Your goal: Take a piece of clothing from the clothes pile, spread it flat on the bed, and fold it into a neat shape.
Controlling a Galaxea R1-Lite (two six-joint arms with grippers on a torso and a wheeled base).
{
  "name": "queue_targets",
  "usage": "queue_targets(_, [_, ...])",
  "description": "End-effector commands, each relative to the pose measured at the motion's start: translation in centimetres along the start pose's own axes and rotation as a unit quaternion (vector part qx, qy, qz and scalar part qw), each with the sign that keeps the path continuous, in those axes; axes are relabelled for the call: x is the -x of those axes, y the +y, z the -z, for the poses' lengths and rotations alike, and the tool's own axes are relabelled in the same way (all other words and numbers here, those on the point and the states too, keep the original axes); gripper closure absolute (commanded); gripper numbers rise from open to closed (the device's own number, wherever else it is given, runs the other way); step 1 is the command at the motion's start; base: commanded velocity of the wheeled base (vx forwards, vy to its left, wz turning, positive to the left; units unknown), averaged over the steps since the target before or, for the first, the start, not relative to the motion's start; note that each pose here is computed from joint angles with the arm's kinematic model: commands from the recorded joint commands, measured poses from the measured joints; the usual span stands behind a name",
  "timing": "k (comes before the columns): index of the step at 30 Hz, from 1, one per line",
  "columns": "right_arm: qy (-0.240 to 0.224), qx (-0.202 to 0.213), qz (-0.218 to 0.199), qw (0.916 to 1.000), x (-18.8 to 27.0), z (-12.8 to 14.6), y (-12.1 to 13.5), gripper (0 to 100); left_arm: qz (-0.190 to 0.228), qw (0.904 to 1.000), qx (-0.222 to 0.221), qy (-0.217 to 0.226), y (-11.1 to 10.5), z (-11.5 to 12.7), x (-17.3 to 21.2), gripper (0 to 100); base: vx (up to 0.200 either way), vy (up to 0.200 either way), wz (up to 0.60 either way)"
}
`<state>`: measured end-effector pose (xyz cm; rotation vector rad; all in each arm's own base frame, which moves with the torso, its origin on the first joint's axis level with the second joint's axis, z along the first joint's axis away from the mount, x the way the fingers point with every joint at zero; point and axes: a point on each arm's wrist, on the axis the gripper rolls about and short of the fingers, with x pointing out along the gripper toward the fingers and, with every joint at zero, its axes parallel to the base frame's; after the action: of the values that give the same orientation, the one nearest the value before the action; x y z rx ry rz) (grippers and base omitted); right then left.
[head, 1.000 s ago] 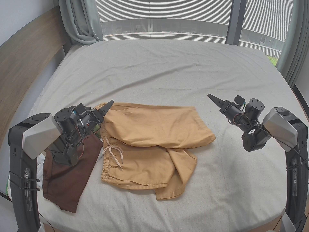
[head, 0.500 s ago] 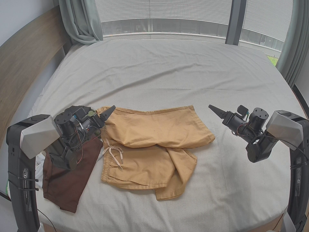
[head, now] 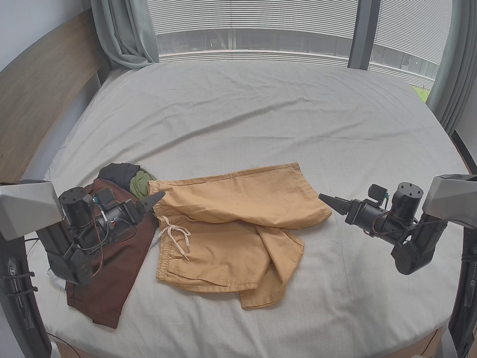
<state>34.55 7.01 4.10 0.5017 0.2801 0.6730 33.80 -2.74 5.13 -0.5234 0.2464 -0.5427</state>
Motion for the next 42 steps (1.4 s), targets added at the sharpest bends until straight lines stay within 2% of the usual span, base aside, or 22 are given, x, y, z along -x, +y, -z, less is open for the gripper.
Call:
queue_targets(1, [0.016, 0.002, -0.007, 0.9998, 1.7, 0.2, 2.2, 0, 0.007, 0.9989, -0.046, 0.007, -1.2, -0.5, 2.3, 0, 0.0, 0.0, 0.0])
queue_targets(11, [0.039, -0.009, -0.002, 0.9992, 1.8, 1.5, 2.0, 0, 0.017, 0.9978, -0.056, 0.031, -1.5, 0.5, 2.6, 0, 0.0, 0.0, 0.0])
queue_targets(21, [0.078, -0.02, 0.015, 0.9966, 1.0, 4.4, 0.3, 0, 0.023, 0.9964, -0.066, 0.047, -1.3, 1.2, 2.8, 0, 0.0, 0.0, 0.0])
queue_targets(25, [0.089, -0.023, 0.013, 0.9957, 0.7, 5.1, 0.3, 0, 0.031, 0.9959, -0.063, 0.058, -1.6, 1.7, 2.8, 0, 0.0, 0.0, 0.0])
queue_targets(34, [0.095, -0.024, 0.007, 0.9952, 0.5, 5.5, 0.7, 0, 0.031, 0.9956, -0.061, 0.064, -1.6, 2.1, 2.7, 0, 0.0, 0.0, 0.0])
queue_targets(42, [0.116, -0.034, 0.011, 0.9926, -0.2, 7.3, -0.1, 0, 0.035, 0.9953, -0.064, 0.063, -1.9, 2.0, 2.6, 0, 0.0, 0.0, 0.0])
